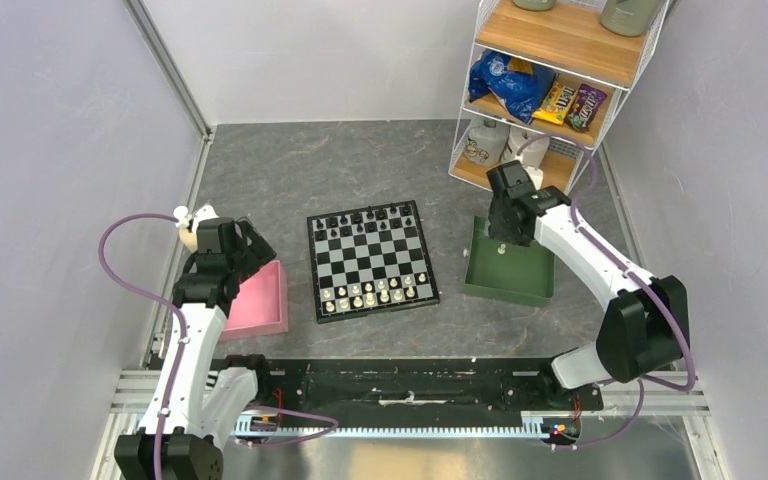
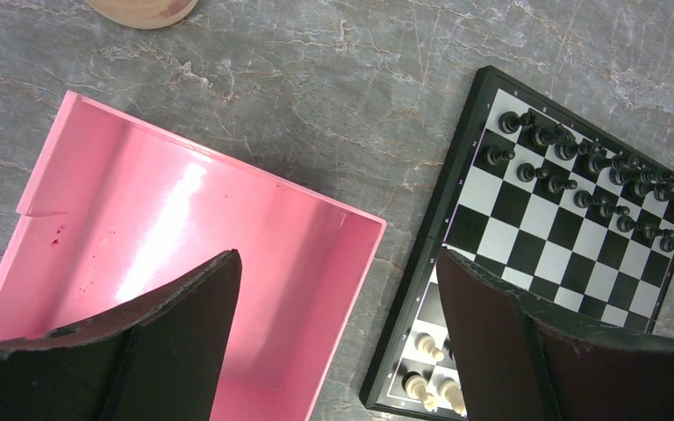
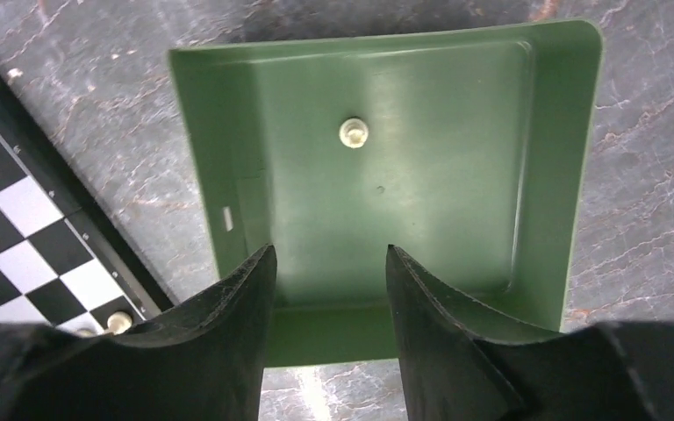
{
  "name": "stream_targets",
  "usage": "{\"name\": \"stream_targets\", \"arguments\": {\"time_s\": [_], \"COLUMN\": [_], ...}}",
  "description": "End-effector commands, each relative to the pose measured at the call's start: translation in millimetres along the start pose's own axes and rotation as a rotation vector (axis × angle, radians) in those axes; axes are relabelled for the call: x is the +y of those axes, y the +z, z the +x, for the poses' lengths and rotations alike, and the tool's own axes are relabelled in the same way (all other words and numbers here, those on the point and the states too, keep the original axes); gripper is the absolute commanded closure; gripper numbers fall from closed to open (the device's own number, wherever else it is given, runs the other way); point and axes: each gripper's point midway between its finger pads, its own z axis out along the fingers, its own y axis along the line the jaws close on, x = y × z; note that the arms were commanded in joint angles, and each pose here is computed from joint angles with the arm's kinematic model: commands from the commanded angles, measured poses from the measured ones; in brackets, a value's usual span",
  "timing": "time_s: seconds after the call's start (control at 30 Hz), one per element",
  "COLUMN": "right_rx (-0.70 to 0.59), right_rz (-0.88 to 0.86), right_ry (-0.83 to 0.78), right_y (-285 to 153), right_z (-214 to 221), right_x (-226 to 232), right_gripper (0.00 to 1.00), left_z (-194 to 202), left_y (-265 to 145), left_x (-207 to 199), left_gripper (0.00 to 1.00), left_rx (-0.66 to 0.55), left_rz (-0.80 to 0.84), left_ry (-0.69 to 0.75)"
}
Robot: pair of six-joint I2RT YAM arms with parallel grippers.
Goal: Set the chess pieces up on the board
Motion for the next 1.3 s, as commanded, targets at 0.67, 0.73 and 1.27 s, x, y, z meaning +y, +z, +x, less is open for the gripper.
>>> {"name": "stream_targets", "arguments": {"time_s": [0.67,0.73,1.27], "right_rx": [-0.009,0.045,0.176], "right_rz": [-0.015,0.011,0.005], "right_ry": [0.067,0.049,0.046], "right_y": [28,35,82], "right_z": [-32,-23,3], "right_x": [-30,-33,-23], "right_gripper": [0.03,0.03,0.41], "left_z": [-15,-15,-15], "left_y": [-4,-4,-4], "left_x": [-7,-7,-6], "left_gripper": [0.11,0.11,0.11], "left_rx": [-0.046,-0.044,-0.049], "left_rz": [0.030,0.029,0.022], "left_ry": [0.008,0.009,0.010]}}
